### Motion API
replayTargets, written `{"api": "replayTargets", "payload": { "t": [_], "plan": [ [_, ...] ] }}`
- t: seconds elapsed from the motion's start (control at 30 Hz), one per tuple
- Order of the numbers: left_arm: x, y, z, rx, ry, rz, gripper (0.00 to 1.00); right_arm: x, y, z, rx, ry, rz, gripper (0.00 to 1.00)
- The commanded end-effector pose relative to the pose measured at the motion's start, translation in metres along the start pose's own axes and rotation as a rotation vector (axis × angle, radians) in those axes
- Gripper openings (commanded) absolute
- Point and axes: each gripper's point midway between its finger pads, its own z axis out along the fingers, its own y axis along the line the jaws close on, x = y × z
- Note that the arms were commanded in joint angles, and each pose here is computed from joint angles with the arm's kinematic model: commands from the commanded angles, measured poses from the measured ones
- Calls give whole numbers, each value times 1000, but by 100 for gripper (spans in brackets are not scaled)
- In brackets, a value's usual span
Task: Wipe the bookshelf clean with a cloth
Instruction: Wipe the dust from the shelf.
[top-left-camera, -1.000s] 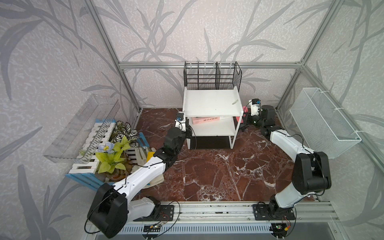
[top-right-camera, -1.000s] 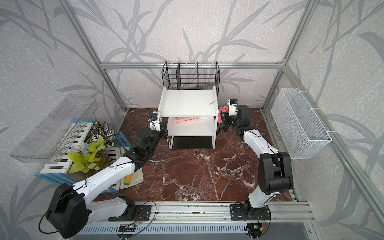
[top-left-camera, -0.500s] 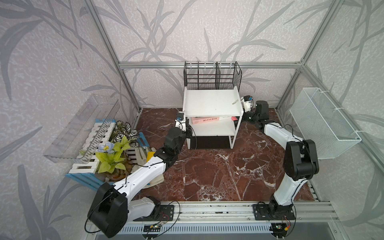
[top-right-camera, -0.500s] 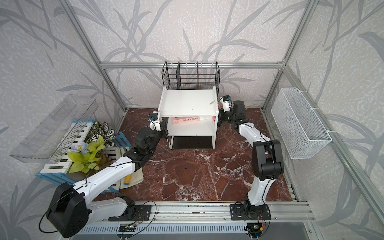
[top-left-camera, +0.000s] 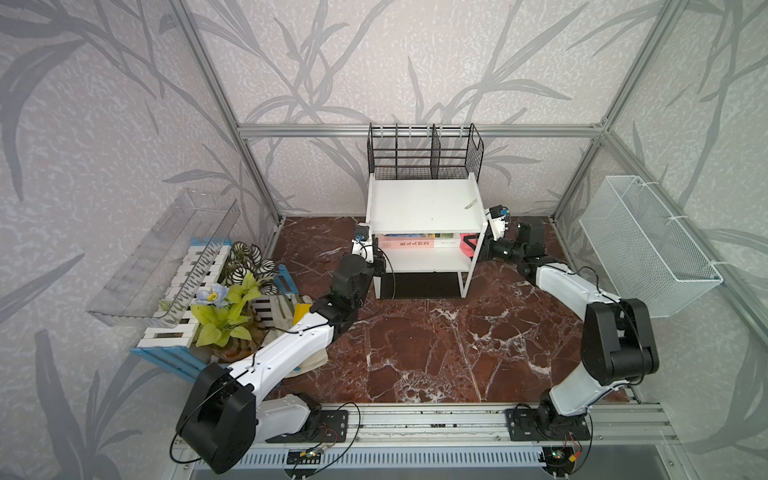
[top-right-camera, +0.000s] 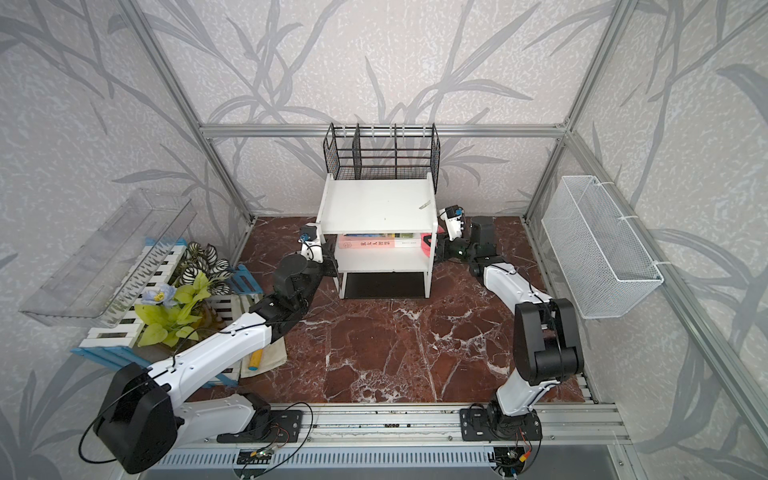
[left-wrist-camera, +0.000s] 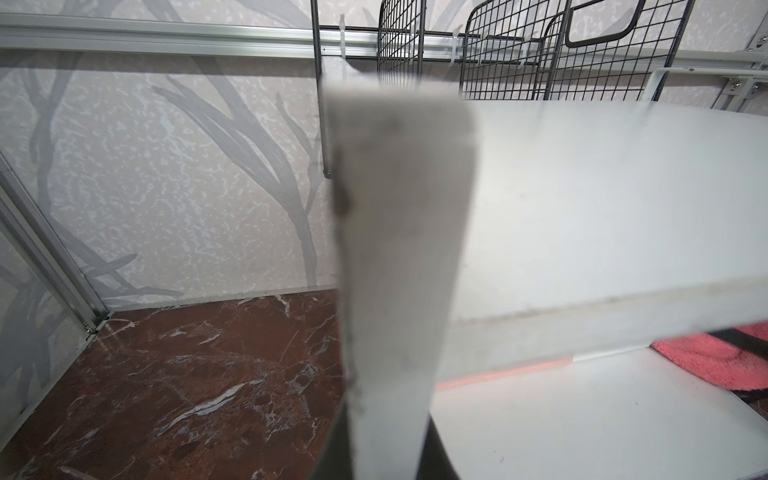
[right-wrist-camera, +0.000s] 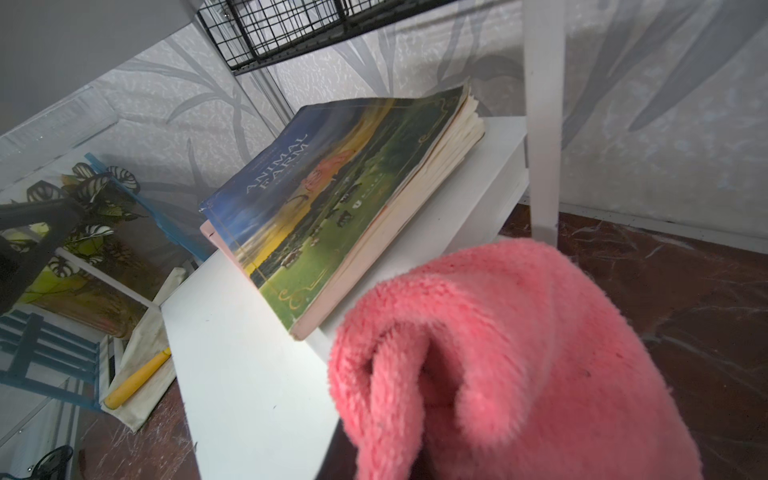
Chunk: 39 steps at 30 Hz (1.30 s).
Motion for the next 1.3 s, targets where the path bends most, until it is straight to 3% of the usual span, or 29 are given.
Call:
{"api": "replayTargets", "payload": {
  "t": [0.0,0.1,0.27,0.43,0.57,0.7,0.87,1.0,1.13,1.27],
  "plan": [
    [2,-28,9,105,20,-99,0,-13,27,-10,-60,-48,-29,0],
    [1,-26,8,98,16,-98,0,1,9,-16,67,-27,53,0],
    [0,-23,6,86,6,-94,0,34,-3,-18,154,43,168,0],
    [2,-18,6,60,6,-87,0,19,-50,13,273,59,219,0],
    [1,-16,6,59,1,-89,0,-15,-84,40,336,1,193,0],
    [1,-15,7,57,1,-90,0,-77,-72,43,285,-119,74,0],
    [3,-14,8,52,10,-84,0,-159,-25,13,210,-334,-120,0],
    [4,-13,8,49,13,-81,0,-188,-12,-9,240,-450,-196,0],
    [4,-13,8,46,14,-79,0,-161,-36,-2,306,-429,-154,0],
    [5,-13,9,44,15,-77,0,-72,-89,32,373,-266,-23,0]
  ]
}}
